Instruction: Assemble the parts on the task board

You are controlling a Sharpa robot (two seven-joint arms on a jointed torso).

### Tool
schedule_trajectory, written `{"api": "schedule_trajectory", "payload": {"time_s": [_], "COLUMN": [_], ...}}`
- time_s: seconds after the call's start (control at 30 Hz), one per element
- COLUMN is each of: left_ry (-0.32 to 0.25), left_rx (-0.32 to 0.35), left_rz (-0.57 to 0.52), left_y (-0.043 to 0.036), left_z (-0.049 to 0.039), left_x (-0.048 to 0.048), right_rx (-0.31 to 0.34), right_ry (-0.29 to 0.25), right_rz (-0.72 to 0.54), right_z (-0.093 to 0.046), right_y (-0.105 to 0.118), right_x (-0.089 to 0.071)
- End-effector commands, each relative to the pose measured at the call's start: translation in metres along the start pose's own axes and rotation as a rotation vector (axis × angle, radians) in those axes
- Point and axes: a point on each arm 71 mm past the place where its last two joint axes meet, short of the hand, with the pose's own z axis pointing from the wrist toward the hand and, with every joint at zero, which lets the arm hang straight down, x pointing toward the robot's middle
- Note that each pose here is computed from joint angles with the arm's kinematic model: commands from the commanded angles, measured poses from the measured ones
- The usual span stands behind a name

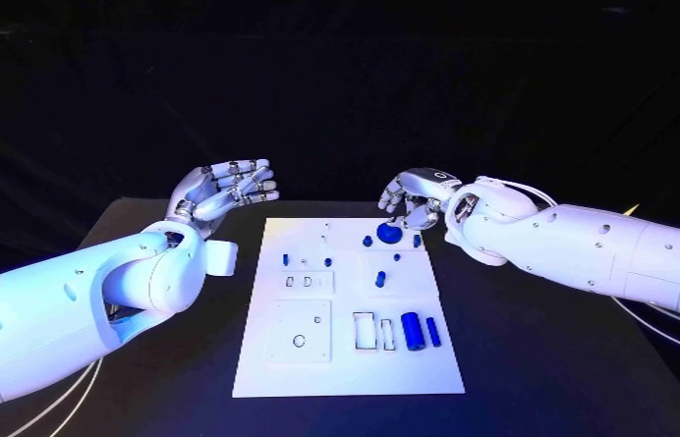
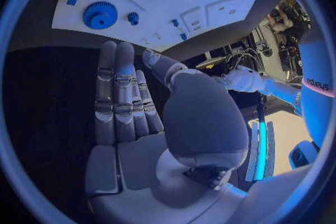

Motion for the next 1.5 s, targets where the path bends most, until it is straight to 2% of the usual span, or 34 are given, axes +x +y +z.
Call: {"api": "schedule_trajectory", "payload": {"time_s": [0.03,0.47,0.9,1.5], "left_ry": [0.026,0.057,0.068,0.072], "left_rx": [0.004,0.002,0.001,0.003], "left_rz": [-0.012,-0.028,-0.034,-0.036], "left_y": [-0.0043,-0.0079,-0.0094,-0.0108], "left_z": [-0.0024,-0.007,-0.0085,-0.0087], "left_x": [0.0059,0.0133,0.0163,0.017], "right_rx": [-0.002,-0.001,0.024,0.035], "right_ry": [0.016,0.077,0.126,0.14], "right_rz": [-0.034,-0.075,-0.094,-0.091], "right_z": [0.002,0.013,0.018,0.02], "right_y": [0.003,0.011,0.004,0.0], "right_x": [0.001,0.009,0.018,0.025]}}
